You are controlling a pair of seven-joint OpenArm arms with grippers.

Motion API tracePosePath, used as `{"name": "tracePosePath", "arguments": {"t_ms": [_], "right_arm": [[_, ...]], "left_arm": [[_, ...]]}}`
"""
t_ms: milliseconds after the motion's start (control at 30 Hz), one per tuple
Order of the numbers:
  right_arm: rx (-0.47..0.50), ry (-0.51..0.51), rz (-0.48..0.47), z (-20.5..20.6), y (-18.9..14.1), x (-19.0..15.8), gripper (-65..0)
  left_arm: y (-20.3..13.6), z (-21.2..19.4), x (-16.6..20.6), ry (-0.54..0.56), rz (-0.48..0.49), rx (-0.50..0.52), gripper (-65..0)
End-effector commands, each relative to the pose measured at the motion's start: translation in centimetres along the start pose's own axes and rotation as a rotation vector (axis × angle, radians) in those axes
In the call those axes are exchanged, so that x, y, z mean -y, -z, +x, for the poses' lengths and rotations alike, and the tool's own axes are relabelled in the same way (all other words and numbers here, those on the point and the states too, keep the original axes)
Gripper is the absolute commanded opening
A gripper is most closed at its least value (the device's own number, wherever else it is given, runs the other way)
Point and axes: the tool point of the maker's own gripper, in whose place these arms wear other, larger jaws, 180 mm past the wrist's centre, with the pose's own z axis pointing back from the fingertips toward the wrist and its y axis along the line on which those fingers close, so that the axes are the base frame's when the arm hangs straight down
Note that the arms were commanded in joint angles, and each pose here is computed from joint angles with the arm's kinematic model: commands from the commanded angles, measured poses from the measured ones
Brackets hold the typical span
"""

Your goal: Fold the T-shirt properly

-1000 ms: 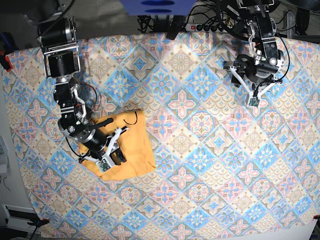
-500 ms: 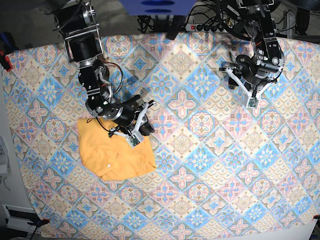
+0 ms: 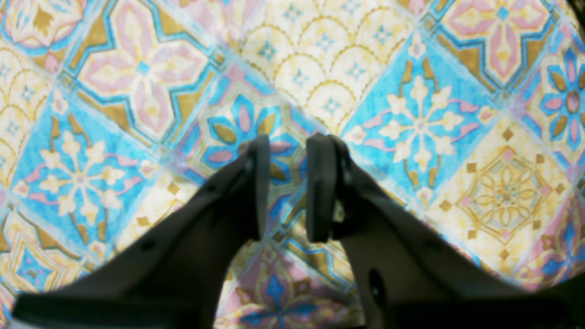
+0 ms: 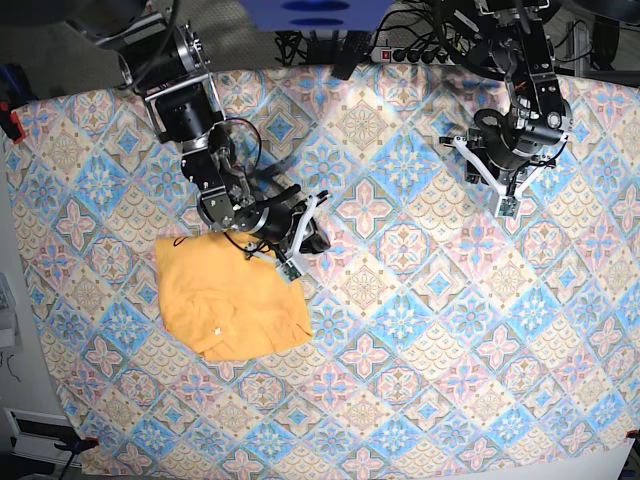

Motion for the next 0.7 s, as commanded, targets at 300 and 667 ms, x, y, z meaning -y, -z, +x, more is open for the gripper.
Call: {"name": "tracePosePath", "arguments": {"t_ms": [300, 667], "right_arm": [[0.024, 0.014, -0.105, 1.3, -1.4, 6.4, -60.3], [0.056, 0.025, -0.215, 4.3, -3.8, 12.7, -60.2]], "left_arm": [[-0.4, 1.0, -0.2, 0.008, 0.005, 0.034, -51.5], [-1.1, 0.9, 0.0, 0.022, 0.006, 0.043, -51.5]]}}
